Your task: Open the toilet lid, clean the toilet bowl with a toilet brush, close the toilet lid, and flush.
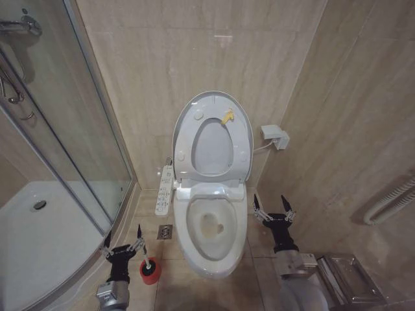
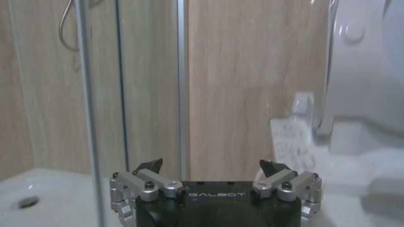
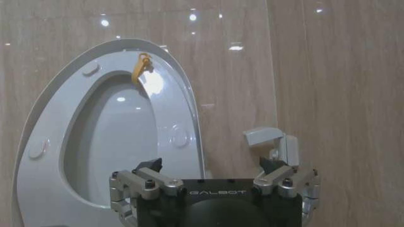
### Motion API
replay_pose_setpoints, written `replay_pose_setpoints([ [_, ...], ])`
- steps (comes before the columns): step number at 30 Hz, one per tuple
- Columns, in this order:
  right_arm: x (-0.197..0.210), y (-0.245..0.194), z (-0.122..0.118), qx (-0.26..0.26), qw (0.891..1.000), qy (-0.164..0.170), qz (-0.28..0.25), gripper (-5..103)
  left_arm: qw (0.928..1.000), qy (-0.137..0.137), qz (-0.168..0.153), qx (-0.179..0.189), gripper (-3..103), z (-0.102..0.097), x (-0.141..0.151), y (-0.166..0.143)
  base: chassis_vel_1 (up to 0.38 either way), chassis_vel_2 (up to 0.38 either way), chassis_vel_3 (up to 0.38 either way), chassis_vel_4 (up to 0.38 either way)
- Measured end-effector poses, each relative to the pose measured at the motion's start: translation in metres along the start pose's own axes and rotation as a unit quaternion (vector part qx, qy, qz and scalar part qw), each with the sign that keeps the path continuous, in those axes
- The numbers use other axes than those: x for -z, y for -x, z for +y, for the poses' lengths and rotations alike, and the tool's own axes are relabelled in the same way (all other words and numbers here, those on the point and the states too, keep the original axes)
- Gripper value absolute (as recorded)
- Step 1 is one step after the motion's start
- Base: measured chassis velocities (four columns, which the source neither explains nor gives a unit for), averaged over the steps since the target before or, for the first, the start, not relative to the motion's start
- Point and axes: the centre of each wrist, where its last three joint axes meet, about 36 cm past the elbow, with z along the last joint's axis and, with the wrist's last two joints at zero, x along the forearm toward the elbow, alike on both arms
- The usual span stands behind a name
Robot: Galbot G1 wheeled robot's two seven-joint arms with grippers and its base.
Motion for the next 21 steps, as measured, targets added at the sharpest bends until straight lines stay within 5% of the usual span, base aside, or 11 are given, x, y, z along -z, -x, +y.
replay_pose_setpoints([
  [13, 0.000, 0.000, 0.000, 0.000, 1.000, 0.000, 0.000, 100, 0.9985, 0.003, 0.054, 0.002, 100, 0.008, -0.061, 0.007, 0.000, 0.000, 0.000, 0.000],
  [21, 0.000, 0.000, 0.000, 0.000, 1.000, 0.000, 0.000, 100, 0.9975, 0.000, 0.054, -0.045, 100, 0.013, -0.088, 0.015, 0.000, 0.000, 0.000, 0.000],
])
